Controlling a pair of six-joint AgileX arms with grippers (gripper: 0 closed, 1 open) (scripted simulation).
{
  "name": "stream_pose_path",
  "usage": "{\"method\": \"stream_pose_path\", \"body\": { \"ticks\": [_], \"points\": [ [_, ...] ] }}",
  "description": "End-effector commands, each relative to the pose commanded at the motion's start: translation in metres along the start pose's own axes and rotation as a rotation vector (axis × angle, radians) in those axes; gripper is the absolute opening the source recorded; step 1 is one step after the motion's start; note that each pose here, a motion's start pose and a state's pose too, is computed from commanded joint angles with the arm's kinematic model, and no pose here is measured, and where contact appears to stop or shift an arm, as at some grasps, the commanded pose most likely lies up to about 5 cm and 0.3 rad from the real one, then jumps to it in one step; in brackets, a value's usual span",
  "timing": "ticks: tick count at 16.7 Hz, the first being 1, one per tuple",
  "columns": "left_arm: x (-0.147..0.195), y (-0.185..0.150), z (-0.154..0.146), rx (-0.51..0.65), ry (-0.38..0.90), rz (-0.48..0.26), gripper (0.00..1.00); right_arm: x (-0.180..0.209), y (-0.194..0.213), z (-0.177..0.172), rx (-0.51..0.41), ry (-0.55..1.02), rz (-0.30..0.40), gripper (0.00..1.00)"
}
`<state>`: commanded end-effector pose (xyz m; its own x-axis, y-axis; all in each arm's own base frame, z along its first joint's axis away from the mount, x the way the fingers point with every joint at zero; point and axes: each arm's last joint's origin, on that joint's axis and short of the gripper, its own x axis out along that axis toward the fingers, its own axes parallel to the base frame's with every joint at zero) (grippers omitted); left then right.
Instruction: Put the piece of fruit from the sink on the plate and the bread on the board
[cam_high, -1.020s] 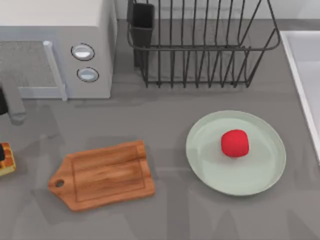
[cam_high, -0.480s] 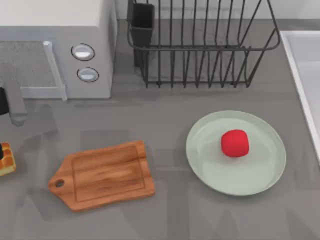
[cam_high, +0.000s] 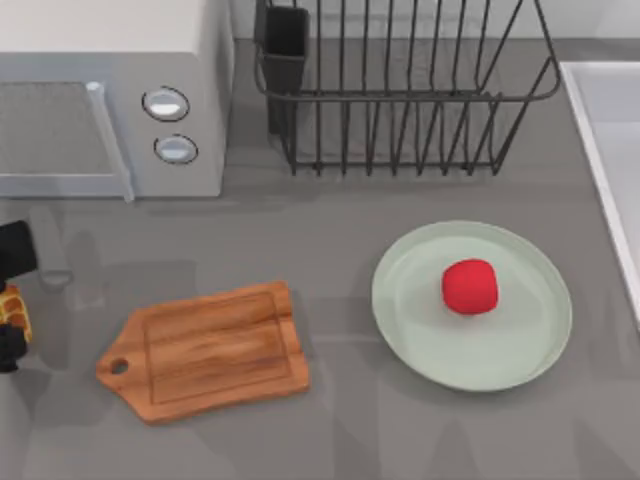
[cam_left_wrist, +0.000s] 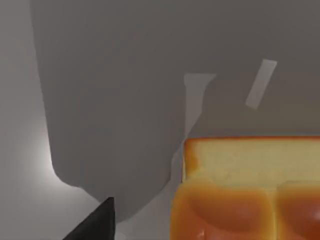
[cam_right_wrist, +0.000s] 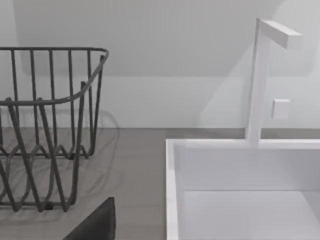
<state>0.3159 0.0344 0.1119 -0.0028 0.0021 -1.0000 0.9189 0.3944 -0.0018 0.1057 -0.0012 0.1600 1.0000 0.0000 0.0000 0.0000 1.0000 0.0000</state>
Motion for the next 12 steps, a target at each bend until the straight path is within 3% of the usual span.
{"method": "stream_pose_path", "body": {
  "ticks": [6,12],
  "points": [
    [0.0099,0.0023,0.0026,0.000,-0.001,0.002,1.00,0.0000,0.0000,0.0000,0.000,0.000,0.000,1.00],
    [0.0099,0.0023,0.0026,0.000,-0.001,0.002,0.55,0.0000,0.0000,0.0000,0.000,0.000,0.000,1.00]
  ]
}}
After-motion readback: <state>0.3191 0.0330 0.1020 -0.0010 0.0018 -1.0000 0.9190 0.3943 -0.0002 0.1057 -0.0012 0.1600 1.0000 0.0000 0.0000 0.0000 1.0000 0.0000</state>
